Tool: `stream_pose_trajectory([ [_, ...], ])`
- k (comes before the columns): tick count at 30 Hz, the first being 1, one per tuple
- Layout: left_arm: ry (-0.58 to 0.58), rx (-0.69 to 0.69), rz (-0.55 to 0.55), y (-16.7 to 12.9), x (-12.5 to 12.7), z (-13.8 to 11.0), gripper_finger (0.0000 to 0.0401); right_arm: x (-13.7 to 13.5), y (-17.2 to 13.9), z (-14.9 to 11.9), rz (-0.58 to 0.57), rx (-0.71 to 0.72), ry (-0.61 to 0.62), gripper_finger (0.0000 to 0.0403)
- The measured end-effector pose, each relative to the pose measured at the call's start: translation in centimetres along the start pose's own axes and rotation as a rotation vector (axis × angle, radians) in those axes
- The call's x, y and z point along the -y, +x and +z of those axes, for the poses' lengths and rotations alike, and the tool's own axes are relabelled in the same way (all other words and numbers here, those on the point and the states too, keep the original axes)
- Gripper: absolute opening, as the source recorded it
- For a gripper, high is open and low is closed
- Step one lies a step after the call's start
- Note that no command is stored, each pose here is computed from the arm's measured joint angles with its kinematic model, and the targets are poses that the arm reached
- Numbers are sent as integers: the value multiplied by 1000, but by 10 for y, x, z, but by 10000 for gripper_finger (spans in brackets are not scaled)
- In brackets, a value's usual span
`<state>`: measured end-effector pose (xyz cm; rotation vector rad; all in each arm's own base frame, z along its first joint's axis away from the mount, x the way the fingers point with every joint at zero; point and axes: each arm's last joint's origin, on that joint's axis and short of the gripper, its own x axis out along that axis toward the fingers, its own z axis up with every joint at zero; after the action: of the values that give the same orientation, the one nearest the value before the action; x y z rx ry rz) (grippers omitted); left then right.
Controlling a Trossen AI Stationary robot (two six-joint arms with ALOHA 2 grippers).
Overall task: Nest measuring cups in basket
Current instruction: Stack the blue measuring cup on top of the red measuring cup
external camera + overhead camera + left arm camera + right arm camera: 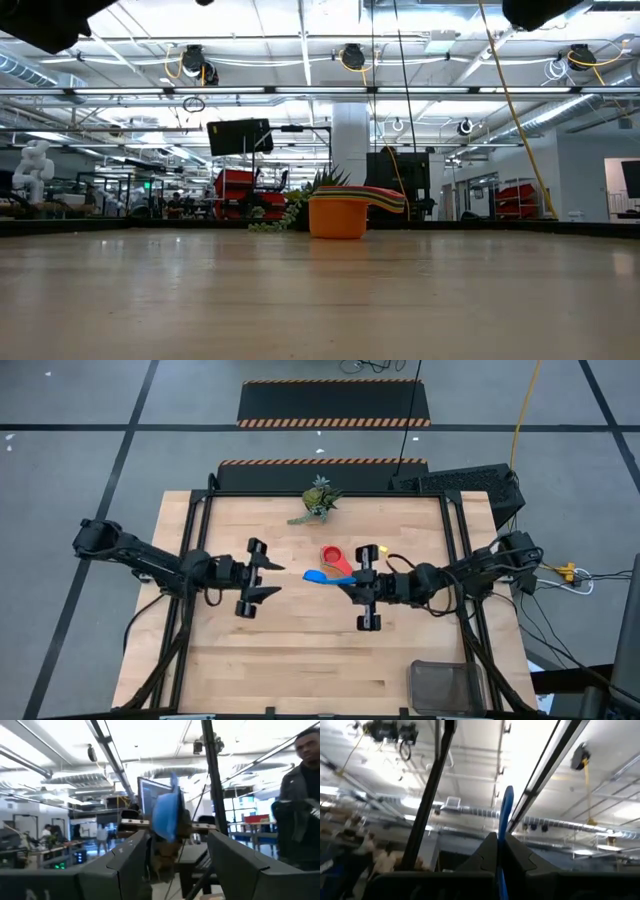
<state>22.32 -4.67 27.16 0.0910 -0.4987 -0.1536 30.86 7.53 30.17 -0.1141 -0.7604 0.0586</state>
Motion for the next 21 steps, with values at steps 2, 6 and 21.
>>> stream_pose_trajectory([
  [2, 10, -3, 5, 3, 2, -5, 213, 1, 4, -4, 16, -9, -8, 0],
  [6, 9, 26, 16, 15, 2, -12, 213, 0, 14, -11, 24, 19, -8, 0],
  [21, -28, 97, -2, 32, 6, -22, 213, 2, 20, -15, 15, 27, -18, 0],
])
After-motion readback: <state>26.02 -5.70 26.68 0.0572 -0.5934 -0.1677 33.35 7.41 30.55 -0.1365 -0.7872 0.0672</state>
